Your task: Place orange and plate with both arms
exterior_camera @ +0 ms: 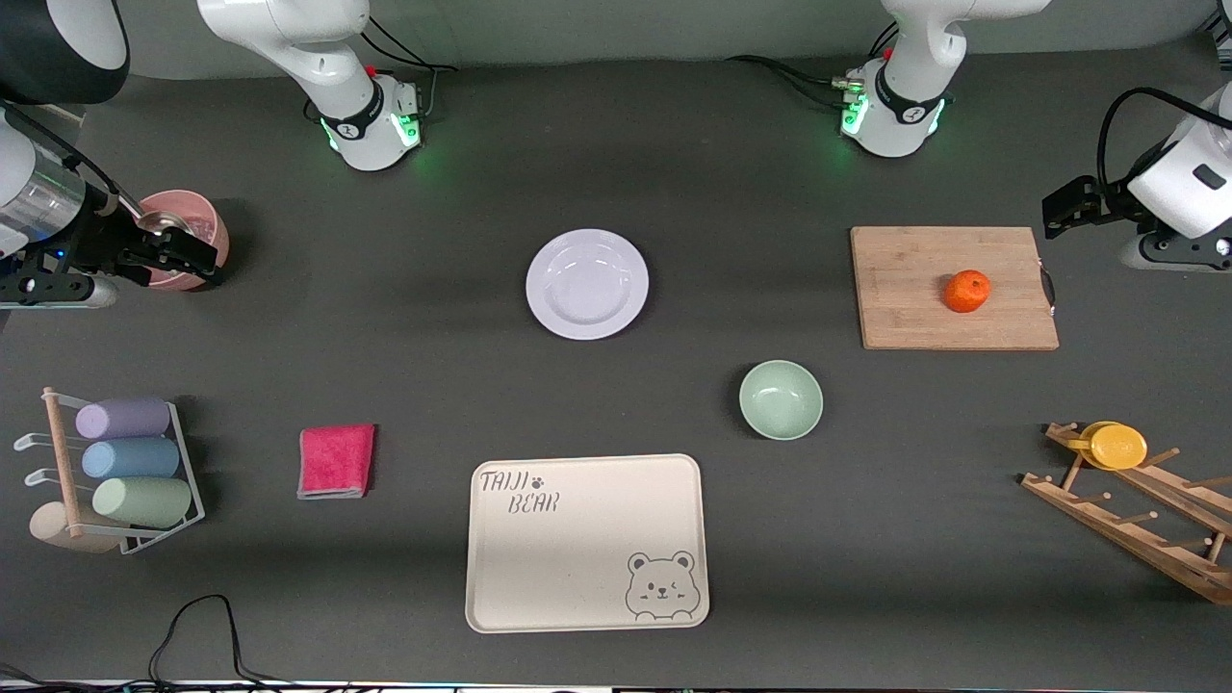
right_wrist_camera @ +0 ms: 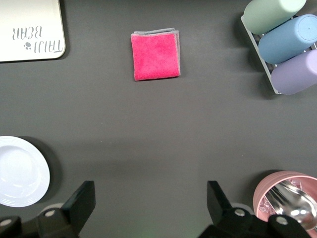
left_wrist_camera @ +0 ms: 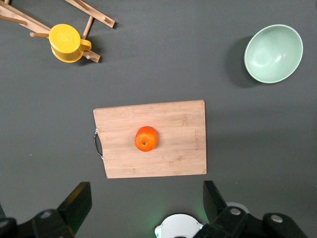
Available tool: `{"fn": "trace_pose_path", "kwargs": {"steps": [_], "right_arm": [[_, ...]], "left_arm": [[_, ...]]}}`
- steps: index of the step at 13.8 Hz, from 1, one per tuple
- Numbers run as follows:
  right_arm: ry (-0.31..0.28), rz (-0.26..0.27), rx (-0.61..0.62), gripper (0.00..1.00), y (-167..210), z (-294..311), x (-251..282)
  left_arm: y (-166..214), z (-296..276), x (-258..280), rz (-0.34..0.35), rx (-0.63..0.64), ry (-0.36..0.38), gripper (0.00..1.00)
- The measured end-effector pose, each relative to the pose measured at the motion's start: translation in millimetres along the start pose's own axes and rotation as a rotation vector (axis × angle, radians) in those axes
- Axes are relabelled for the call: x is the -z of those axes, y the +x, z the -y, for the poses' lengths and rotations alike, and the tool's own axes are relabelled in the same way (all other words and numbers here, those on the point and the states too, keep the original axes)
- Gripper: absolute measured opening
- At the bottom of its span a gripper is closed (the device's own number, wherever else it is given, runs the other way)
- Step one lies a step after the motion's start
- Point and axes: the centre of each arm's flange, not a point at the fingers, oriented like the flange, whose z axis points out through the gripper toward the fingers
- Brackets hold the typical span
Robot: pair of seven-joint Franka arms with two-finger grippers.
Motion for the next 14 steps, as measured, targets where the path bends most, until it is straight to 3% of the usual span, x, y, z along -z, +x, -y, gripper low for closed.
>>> {"fn": "trace_pose_path", "kwargs": {"steps": [10, 14], "right_arm": [[0.0, -0.002, 0.0, 1.0, 0, 0, 1], [0.001, -0.005, 0.0, 1.0, 0, 0, 2]], "left_arm": [[-1, -5, -13, 0.072, 0.014, -0.011, 1.0], [-49, 33, -47, 0.086, 0.066, -0.032, 1.0]]}}
